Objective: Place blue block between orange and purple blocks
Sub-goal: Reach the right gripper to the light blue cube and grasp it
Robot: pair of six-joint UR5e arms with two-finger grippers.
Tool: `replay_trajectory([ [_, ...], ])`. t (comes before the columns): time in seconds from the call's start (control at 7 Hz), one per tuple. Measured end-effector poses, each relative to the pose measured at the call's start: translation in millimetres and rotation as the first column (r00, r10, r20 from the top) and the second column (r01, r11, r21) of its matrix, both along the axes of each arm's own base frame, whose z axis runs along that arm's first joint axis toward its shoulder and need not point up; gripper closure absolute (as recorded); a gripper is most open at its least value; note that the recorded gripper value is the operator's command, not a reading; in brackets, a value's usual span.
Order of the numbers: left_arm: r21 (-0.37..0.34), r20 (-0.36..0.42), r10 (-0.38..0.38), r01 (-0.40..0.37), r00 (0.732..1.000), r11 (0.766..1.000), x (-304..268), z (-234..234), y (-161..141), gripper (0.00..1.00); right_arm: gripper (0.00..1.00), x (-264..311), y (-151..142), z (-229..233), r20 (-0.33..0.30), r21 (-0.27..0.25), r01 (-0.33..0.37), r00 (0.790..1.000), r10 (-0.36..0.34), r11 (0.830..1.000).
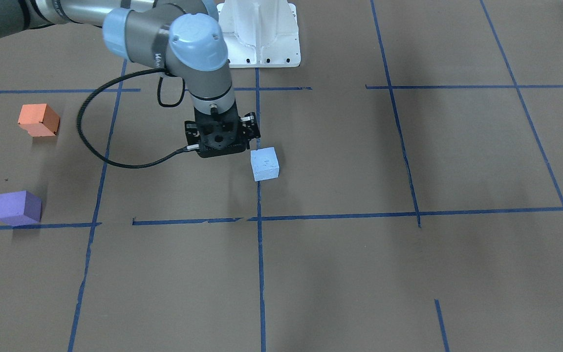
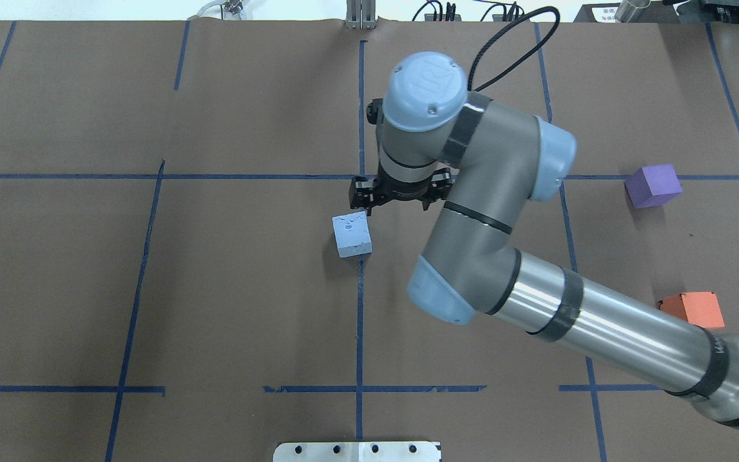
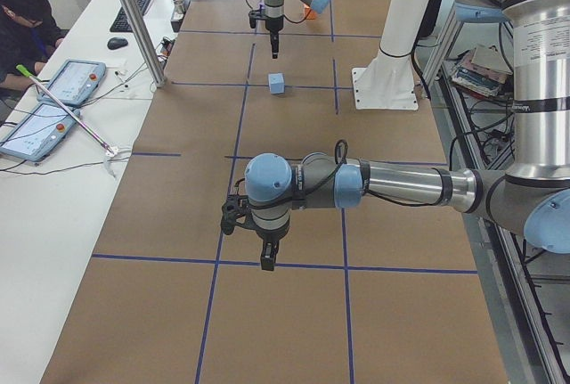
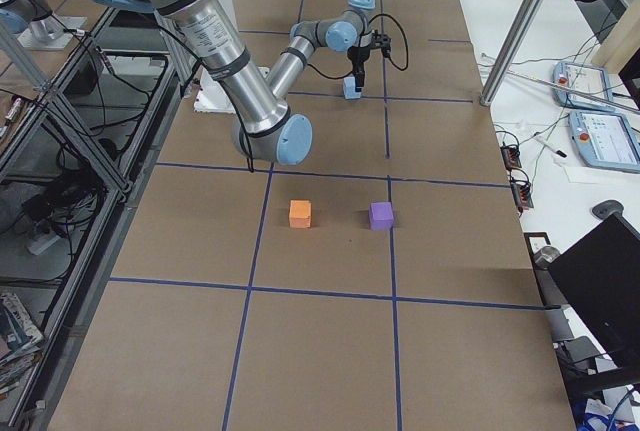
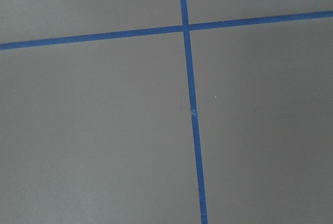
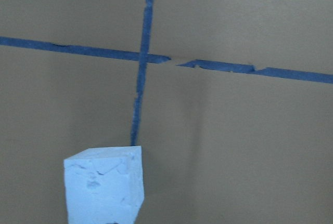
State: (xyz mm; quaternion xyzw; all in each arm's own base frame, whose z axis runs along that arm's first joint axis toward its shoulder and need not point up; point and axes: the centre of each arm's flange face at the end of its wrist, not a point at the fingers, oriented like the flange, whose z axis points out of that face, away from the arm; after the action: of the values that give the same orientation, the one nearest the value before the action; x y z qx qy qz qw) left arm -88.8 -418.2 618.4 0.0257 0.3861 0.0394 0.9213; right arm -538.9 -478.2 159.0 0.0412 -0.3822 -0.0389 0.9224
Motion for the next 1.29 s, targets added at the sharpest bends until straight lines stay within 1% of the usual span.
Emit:
replay_trajectory([
  [0.14, -0.001, 0.0, -0.001, 0.001, 1.0, 1.0, 0, 0, 0, 0.0, 0.0, -26, -2, -12, -0.011, 0.007, -0.008, 1.0, 0.008, 1.0],
  [0.29, -0.002, 0.0, -0.002, 0.002, 1.0, 1.0, 0, 0, 0, 0.0, 0.0, -48, -5, -13, -0.001, 0.019, -0.011, 1.0, 0.011, 1.0],
  [0.57, -0.005, 0.0, -0.002, 0.002, 1.0, 1.0, 0, 1, 0, 0.0, 0.0, -73, -6, -3, 0.014, 0.026, -0.009, 1.0, 0.009, 1.0],
  [0.86, -0.01, -0.001, -0.006, 0.006, 1.0, 1.0, 0, 2, 0, 0.0, 0.01, -90, 5, 8, 0.0, 0.02, 0.013, 1.0, -0.013, 1.0],
  [1.0, -0.011, -0.001, -0.008, 0.008, 1.0, 1.0, 0, 2, -1, 0.0, 0.09, -99, 9, 15, -0.014, 0.017, 0.024, 1.0, -0.024, 1.0],
  [1.14, -0.012, -0.001, -0.009, 0.009, 1.0, 1.0, 0, 2, -1, 0.0, 0.31, -104, 9, 21, -0.027, 0.016, 0.032, 0.999, -0.032, 0.999],
  [1.29, -0.013, -0.001, -0.009, 0.009, 1.0, 1.0, 0, 2, -1, 0.0, 0.6, -106, 9, 25, -0.034, 0.015, 0.036, 0.999, -0.035, 0.999],
])
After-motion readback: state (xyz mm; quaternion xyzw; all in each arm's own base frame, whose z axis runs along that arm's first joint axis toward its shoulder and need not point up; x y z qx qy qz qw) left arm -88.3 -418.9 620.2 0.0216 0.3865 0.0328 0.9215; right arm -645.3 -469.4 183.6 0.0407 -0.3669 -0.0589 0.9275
